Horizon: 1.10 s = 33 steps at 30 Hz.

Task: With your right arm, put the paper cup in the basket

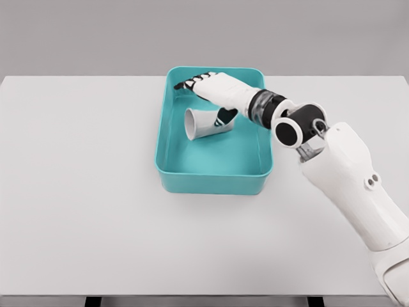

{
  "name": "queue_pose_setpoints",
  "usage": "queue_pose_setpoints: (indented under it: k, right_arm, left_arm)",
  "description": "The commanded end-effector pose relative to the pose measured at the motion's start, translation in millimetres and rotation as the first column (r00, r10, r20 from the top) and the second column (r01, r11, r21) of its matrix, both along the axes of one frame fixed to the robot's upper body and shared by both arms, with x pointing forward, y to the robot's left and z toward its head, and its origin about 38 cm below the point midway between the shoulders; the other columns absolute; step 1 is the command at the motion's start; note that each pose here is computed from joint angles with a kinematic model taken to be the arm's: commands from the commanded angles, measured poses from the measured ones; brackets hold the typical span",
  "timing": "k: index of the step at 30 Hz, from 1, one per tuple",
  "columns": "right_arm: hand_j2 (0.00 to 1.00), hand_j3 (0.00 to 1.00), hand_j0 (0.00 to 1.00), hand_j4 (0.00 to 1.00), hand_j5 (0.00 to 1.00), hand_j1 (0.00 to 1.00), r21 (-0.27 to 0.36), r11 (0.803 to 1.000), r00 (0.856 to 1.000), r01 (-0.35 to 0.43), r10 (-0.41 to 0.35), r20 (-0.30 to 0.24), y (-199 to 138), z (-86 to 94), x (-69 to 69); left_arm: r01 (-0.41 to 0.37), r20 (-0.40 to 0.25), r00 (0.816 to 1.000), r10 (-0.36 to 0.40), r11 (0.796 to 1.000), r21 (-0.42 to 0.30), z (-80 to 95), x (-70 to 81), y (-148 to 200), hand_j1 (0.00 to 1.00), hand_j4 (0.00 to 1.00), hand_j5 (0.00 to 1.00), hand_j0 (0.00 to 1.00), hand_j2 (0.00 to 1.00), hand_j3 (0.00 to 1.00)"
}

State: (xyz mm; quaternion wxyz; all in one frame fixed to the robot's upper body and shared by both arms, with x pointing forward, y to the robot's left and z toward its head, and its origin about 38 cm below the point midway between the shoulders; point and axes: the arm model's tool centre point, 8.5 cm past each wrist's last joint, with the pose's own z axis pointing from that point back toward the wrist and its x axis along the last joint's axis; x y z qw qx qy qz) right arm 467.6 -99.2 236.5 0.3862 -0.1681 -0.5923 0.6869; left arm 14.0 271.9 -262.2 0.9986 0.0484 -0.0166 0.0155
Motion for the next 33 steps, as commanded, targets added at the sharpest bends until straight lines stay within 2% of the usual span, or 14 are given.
queue_pose_setpoints:
  k: [1,2,3,4,5,7,8,9,10,13,15,19,24,33]
  right_arm:
    - [1.00,1.00,1.00,1.00,1.00,1.00,0.189,0.982,1.000,-0.026,0.025,0.005,-22.6,41.9,-3.7]
    - [1.00,1.00,1.00,1.00,1.00,1.00,0.319,0.947,0.999,-0.040,0.046,-0.013,-49.9,60.3,-5.6]
    - [1.00,1.00,1.00,1.00,1.00,1.00,0.454,0.889,0.997,-0.056,0.076,-0.027,-79.6,72.3,-8.8]
    - [1.00,1.00,1.00,1.00,1.00,1.00,0.519,0.854,0.997,-0.047,0.072,-0.028,-106.0,78.3,-11.3]
    - [1.00,1.00,1.00,1.00,1.00,1.00,0.567,0.823,0.999,-0.019,0.039,-0.023,-136.8,86.6,-14.2]
    - [1.00,1.00,1.00,1.00,1.00,1.00,0.629,0.773,0.996,0.084,-0.072,-0.045,-192.6,77.7,-23.1]
    - [1.00,1.00,1.00,1.00,1.00,1.00,0.645,0.757,0.995,0.102,-0.089,-0.052,-202.7,75.3,-25.8]
    - [1.00,1.00,1.00,1.00,1.00,1.00,0.711,0.693,0.992,0.120,-0.103,-0.066,-231.3,68.6,-38.0]
    - [1.00,1.00,1.00,1.00,1.00,1.00,0.726,0.675,0.991,0.132,-0.116,-0.073,-243.3,66.0,-43.0]
    - [1.00,1.00,1.00,1.00,1.00,1.00,0.709,0.664,0.969,0.237,-0.214,-0.124,-285.1,44.8,-62.5]
    - [1.00,1.00,1.00,1.00,1.00,1.00,0.680,0.674,0.956,0.289,-0.235,-0.173,-292.2,24.5,-68.6]
    - [1.00,1.00,1.00,1.00,1.00,1.00,0.633,0.695,0.940,0.342,-0.264,-0.218,-294.3,2.3,-73.6]
    - [1.00,1.00,1.00,1.00,1.00,1.00,0.638,0.688,0.938,0.346,-0.261,-0.227,-291.2,-2.5,-73.0]
    - [1.00,1.00,1.00,1.00,1.00,1.00,0.632,0.696,0.940,0.340,-0.247,-0.235,-284.9,-5.1,-71.0]
  left_arm:
    - [0.000,0.000,1.000,0.000,1.000,0.000,0.0,0.0,0.0,1.00,1.00,1.00,1.00,1.00,1.00]
    - [0.000,-0.002,1.000,0.000,1.000,0.000,0.0,-0.5,0.1,1.00,1.00,1.00,1.00,1.00,1.00]
    - [0.000,0.000,1.000,0.000,1.000,0.000,0.0,0.0,0.0,1.00,1.00,1.00,1.00,1.00,1.00]
    - [0.000,0.001,1.000,0.000,1.000,0.000,0.0,0.2,0.0,1.00,1.00,1.00,1.00,1.00,1.00]
    - [0.000,0.000,1.000,0.000,1.000,0.000,0.0,0.0,0.0,1.00,1.00,1.00,1.00,1.00,1.00]
    - [0.000,0.000,1.000,0.000,1.000,0.000,0.0,0.0,0.0,1.00,1.00,1.00,1.00,1.00,1.00]
    - [0.000,0.000,1.000,0.000,1.000,0.000,0.0,0.0,0.0,1.00,1.00,1.00,1.00,1.00,1.00]
    - [0.000,0.000,1.000,0.000,1.000,0.000,0.0,0.0,0.0,1.00,1.00,1.00,1.00,1.00,1.00]
    - [0.000,0.000,1.000,0.000,1.000,0.000,0.0,0.0,0.0,1.00,1.00,1.00,1.00,1.00,1.00]
    - [0.000,0.000,1.000,0.000,1.000,0.000,0.0,0.0,0.0,1.00,1.00,1.00,1.00,1.00,1.00]
    - [0.000,-0.002,1.000,0.000,1.000,0.000,0.0,-0.5,0.1,1.00,1.00,1.00,1.00,1.00,1.00]
    - [0.000,0.000,1.000,0.000,1.000,0.000,0.0,0.0,0.0,1.00,1.00,1.00,1.00,1.00,1.00]
    - [0.000,0.000,1.000,0.000,1.000,0.000,0.0,0.0,0.0,1.00,1.00,1.00,1.00,1.00,1.00]
    - [0.000,0.000,1.000,0.000,1.000,0.000,0.0,0.0,0.0,1.00,1.00,1.00,1.00,1.00,1.00]
